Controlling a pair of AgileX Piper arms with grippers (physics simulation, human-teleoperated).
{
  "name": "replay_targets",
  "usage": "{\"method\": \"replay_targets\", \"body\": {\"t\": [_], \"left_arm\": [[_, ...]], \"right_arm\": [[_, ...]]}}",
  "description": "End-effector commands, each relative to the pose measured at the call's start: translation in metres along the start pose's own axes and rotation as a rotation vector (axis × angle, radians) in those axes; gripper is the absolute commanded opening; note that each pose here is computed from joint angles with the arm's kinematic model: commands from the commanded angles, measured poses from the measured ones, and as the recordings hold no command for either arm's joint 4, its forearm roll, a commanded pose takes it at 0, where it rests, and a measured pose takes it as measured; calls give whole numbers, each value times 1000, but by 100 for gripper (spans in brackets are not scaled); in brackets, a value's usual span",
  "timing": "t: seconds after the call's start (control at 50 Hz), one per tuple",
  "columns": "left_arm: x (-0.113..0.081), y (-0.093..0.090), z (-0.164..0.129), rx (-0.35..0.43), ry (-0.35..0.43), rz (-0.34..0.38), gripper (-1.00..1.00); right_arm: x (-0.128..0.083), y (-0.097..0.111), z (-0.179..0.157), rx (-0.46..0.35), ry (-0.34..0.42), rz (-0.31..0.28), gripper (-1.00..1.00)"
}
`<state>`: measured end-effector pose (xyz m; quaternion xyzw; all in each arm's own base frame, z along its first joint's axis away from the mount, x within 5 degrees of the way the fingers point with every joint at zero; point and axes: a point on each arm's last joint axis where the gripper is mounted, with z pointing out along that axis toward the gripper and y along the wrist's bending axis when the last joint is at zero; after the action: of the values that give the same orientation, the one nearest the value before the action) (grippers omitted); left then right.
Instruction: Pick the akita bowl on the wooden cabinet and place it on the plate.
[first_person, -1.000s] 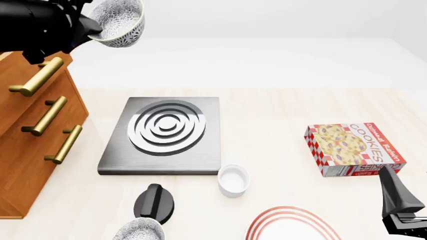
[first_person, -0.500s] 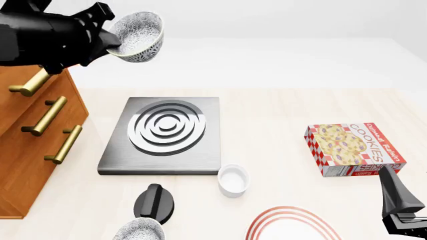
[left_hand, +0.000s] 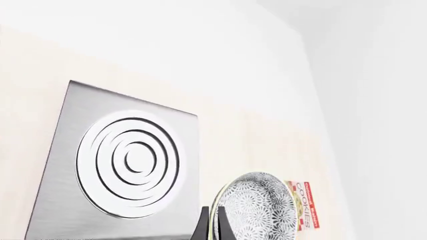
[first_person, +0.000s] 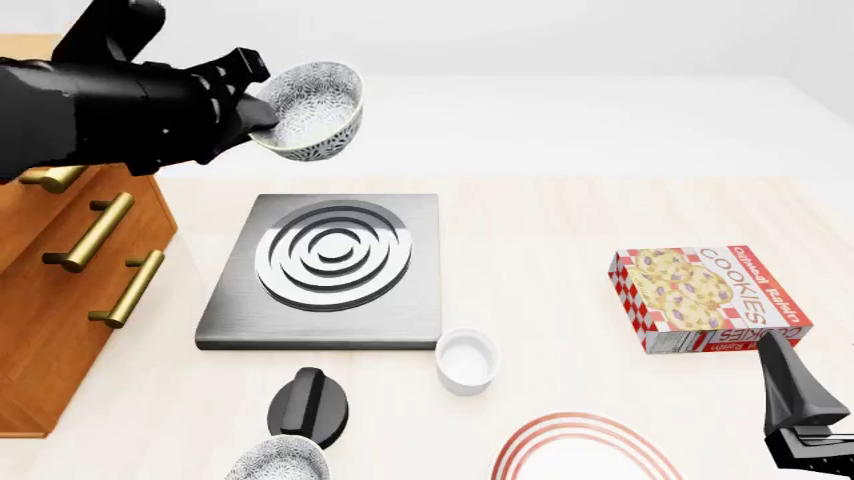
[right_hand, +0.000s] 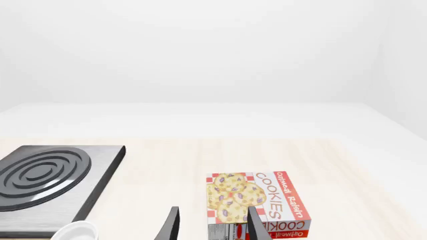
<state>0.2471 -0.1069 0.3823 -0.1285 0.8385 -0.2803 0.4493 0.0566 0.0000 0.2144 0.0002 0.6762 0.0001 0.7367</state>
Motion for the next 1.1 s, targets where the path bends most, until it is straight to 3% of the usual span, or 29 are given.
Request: {"method": "replay_targets", "body": {"t": [0.02, 0.72, 0.9, 1.1], "left_arm": [[11, -6, 1, 28, 32, 26, -100], [39, -17, 7, 71, 114, 77, -100], [60, -22, 9, 100, 170, 102, -100], [70, -29, 8, 124, 201, 125, -100]], "right_arm": [[0, 0, 0, 0, 0, 0, 100], [0, 0, 0, 0, 0, 0, 100], [0, 0, 0, 0, 0, 0, 100], [0, 0, 0, 0, 0, 0, 100]]}}
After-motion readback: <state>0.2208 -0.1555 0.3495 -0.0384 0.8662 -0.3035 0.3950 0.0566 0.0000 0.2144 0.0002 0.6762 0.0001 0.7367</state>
